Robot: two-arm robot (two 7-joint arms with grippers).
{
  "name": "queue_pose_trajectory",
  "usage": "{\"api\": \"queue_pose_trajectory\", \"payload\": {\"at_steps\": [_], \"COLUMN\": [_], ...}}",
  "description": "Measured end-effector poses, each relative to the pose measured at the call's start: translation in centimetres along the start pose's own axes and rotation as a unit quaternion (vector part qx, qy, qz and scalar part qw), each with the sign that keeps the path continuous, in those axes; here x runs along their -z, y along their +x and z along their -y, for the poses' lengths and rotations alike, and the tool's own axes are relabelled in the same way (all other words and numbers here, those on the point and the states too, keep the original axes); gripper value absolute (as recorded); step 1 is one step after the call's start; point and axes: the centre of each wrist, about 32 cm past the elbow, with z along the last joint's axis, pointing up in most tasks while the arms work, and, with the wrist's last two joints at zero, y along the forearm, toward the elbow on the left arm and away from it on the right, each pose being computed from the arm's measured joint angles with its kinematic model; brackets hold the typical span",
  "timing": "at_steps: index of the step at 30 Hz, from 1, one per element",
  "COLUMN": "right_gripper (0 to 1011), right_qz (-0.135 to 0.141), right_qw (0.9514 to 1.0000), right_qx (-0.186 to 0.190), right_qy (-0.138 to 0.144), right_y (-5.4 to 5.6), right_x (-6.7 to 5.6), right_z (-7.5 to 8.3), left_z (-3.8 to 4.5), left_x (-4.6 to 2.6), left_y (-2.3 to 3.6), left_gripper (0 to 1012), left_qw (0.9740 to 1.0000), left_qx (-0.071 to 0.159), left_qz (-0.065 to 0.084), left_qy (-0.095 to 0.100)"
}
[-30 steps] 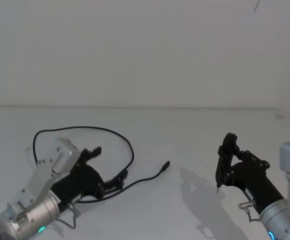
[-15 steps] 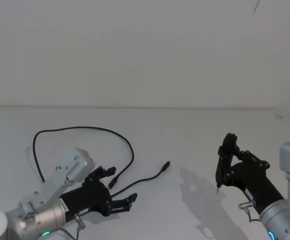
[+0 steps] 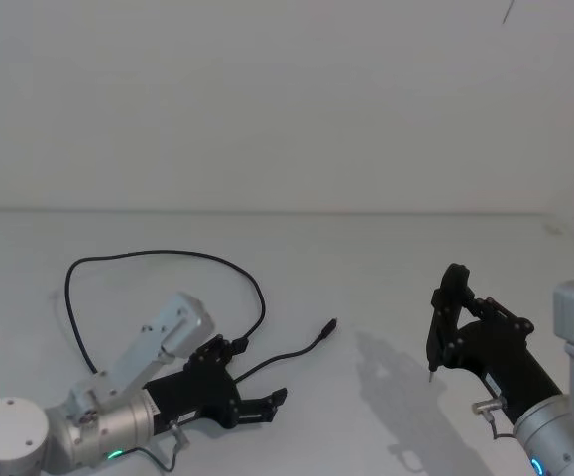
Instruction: Pick up the data cable with the one hand.
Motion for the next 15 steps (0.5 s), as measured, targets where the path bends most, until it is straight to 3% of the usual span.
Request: {"api": "queue_pose_trajectory", "payload": {"at_steps": [8,15], "right_gripper": [279,279], "right_qz": [0.000,0.000], "right_qw": [1.0000,1.0000], "right_qx": [0.000,0.000], "right_qy": [0.000,0.000], "right_y": [0.0,0.0], "right_x": [0.0,0.0], "right_z": [0.0,0.0], "left_z": [1.76,2.85], "left_x": [0.10,0.13], "left_y": [-0.09,-0.22], "left_gripper": [1001,869], "left_qw": [0.9999,0.9999], "left_qx": [0.005,0.008], "left_qz": [-0.010,-0.015], "left_qy": [0.000,0.002]}}
